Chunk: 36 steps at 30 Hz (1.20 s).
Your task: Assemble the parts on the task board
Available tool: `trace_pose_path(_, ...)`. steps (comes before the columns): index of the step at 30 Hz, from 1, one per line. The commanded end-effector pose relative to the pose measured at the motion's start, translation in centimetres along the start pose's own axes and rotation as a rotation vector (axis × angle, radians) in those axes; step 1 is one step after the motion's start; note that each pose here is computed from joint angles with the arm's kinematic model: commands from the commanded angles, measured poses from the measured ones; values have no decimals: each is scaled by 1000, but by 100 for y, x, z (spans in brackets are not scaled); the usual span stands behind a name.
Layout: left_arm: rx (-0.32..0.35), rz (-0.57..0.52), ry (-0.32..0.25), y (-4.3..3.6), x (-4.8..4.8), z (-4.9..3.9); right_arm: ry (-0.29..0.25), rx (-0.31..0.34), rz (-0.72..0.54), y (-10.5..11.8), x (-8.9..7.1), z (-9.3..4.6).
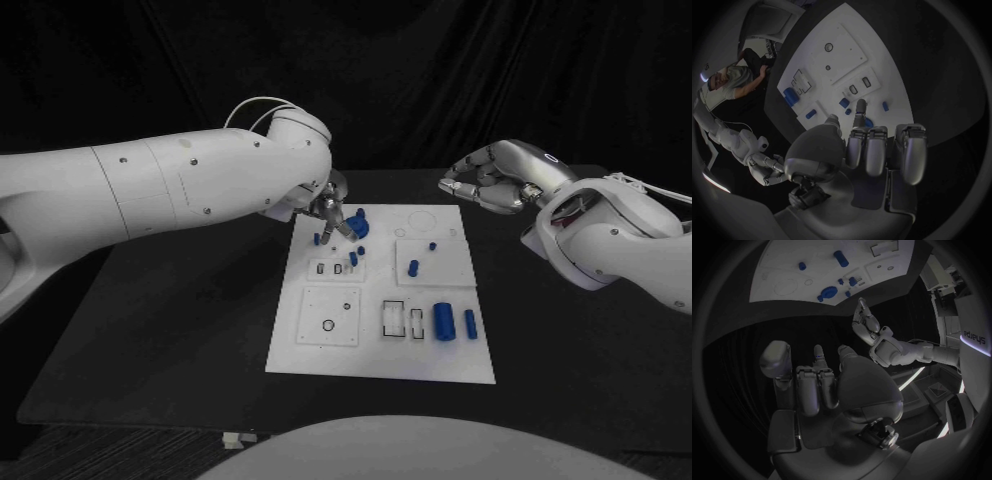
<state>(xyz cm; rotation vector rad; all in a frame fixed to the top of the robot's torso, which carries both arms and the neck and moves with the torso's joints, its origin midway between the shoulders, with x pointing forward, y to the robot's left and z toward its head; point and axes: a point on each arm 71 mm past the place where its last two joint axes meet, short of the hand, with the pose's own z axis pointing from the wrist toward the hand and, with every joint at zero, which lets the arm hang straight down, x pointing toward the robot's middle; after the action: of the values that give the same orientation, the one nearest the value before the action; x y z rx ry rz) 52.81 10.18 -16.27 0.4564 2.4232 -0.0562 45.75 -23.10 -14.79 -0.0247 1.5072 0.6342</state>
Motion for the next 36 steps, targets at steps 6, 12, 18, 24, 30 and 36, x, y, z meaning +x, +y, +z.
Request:
trace_pose_path(6, 37, -6, 6, -19, 24, 44, 29, 28, -5, -37, 39, -12)
trace_pose_path(12, 113, -38, -43, -54, 14, 43, 39, 39, -7, -70, 60, -23)
trace_pose_path(18, 156, -39, -43, -71, 21, 41, 49, 43, -7, -83, 87, -29)
trace_pose_path(24, 160, -47, -53, -62, 14, 46, 54, 49, -8, -97, 93, -33)
trace_pose_path(30, 119, -52, -58, -47, 14, 58, 58, 53, -9, -105, 96, -34)
trace_pose_path(36, 46, -33, -22, -50, 44, 101, 62, 51, -10, -101, 102, -27)
